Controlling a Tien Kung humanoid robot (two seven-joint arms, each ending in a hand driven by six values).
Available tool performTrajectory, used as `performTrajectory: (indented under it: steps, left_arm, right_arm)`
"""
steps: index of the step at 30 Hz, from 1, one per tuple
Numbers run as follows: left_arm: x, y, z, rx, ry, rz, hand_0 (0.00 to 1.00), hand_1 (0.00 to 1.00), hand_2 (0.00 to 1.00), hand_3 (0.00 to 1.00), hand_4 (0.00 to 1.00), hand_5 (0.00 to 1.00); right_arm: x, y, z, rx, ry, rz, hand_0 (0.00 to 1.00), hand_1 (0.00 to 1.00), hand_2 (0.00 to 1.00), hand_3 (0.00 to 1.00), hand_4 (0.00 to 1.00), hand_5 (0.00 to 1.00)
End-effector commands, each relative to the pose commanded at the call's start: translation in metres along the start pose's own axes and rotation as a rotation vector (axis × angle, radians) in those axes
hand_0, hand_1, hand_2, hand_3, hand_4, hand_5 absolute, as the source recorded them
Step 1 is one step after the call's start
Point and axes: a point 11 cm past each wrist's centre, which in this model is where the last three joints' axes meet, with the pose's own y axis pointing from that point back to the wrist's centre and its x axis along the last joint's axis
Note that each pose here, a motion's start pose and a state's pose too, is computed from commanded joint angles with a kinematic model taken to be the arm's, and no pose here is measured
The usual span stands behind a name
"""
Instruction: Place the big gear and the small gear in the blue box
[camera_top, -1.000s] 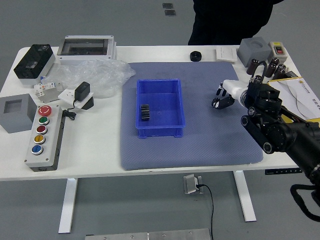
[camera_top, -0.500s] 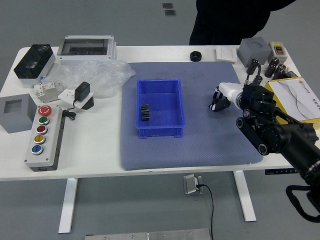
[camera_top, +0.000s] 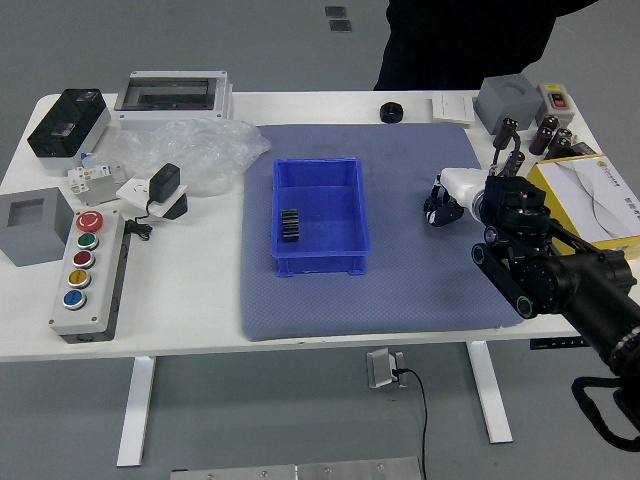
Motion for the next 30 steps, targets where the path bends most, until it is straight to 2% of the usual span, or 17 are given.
performTrajectory:
  steps: [3,4,9,10,15,16,30]
  left_arm:
    - [-0.0004,-0.0001,-0.0003,0.001,-0.001,-0.001,0.813,0.818,0.816,0.761,0.507,0.144]
    - [-0.0005,-0.0001,-0.0002,0.001,-0.001,-0.001,0.813,0.818,0.815,0.762,0.507,0.144]
    - [-0.0005,0.0,0.0003,-0.001,0.0,-0.001,0.813,0.818,0.815,0.762,0.507,0.144]
    - [-0.0005,0.0,0.0005,-0.001,0.0,-0.001,0.812,0.818,0.815,0.762,0.507,0.144]
    - [-0.0011,0.0,0.0008,-0.002,0.001,-0.002,0.812,0.818,0.815,0.762,0.507,0.144]
    - [-0.0012,0.0,0.0009,-0.002,0.001,-0.002,0.812,0.817,0.814,0.76,0.506,0.144]
    - [-0.0007,0.0,0.0004,-0.001,0.005,-0.001,0.813,0.817,0.816,0.761,0.506,0.144]
  right_arm:
    - [-0.0008,-0.0001,0.0008,-0.005,0.007,0.005,0.549,0.504,0.602,0.646,0.492,0.274]
    - [-0.0008,-0.0002,0.0011,-0.006,0.009,0.008,0.477,0.475,0.573,0.64,0.438,0.239]
    - [-0.0003,-0.0006,0.0019,-0.012,0.017,0.022,0.477,0.475,0.573,0.64,0.438,0.239]
    - [-0.0001,-0.0007,0.0019,-0.013,0.017,0.024,0.428,0.439,0.522,0.636,0.425,0.234]
    - [-0.0003,-0.0009,0.001,-0.014,0.012,0.036,0.428,0.439,0.522,0.636,0.425,0.234]
    - [-0.0003,-0.0009,0.0008,-0.014,0.01,0.039,0.385,0.398,0.472,0.609,0.428,0.229]
    - [0.006,0.0015,0.0074,-0.015,-0.019,0.075,0.38,0.391,0.439,0.585,0.434,0.221]
